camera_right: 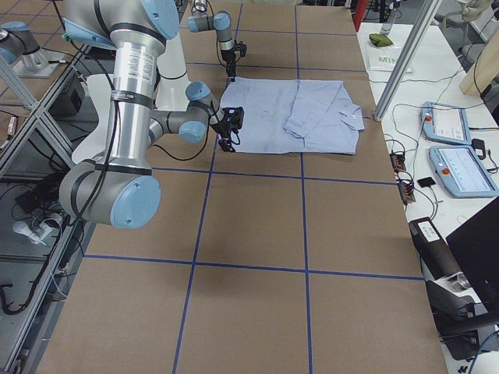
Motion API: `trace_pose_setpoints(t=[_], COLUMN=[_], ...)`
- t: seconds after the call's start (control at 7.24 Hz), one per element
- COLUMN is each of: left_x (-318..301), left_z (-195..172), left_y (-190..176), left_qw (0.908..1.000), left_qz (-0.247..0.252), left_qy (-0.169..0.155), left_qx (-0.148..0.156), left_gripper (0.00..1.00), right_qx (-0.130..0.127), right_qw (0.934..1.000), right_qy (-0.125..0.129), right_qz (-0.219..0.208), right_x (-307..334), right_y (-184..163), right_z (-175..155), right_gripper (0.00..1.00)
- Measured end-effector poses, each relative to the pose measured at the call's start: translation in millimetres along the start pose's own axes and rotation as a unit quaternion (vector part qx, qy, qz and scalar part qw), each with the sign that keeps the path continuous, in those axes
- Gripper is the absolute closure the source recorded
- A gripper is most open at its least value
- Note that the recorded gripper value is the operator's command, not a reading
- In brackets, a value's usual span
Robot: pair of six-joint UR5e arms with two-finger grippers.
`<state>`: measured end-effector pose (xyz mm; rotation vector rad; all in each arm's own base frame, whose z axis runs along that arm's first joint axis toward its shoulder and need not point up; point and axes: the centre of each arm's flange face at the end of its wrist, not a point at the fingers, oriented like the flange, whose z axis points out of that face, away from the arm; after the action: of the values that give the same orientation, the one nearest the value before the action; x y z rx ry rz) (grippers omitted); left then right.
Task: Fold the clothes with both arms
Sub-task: 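Lower both grippers onto the hem corners and grasp them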
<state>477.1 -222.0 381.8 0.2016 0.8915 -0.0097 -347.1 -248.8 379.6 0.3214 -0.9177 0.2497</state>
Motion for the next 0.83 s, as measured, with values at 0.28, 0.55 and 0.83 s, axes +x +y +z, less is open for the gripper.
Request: trace_pose_setpoints(t=[0.28, 0.55, 0.83], left_x=[1.3, 4.9, 13.3], left_z=[-2.1, -10.7, -25.0], left_y=[-0.3, -3.7, -6.8], left_qw=[1.0000, 0.9999, 0.9996], left_qz=[0.000, -0.002, -0.005], left_qy=[0.003, 0.011, 0.027], left_qx=[0.000, 0.004, 0.008], left_gripper=[1.00, 1.00, 1.00], right_qx=[0.000, 0.000, -0.001], right_qw=[1.0000, 1.0000, 1.0000], right_qy=[-0.001, -0.001, -0.001], right_qz=[0.000, 0.000, 0.004], right_x=[-0.2, -0.4, -0.6], right_y=[0.0, 0.2, 1.4], right_z=[-0.2, -0.5, -0.1], right_gripper=[0.00, 0.00, 0.01])
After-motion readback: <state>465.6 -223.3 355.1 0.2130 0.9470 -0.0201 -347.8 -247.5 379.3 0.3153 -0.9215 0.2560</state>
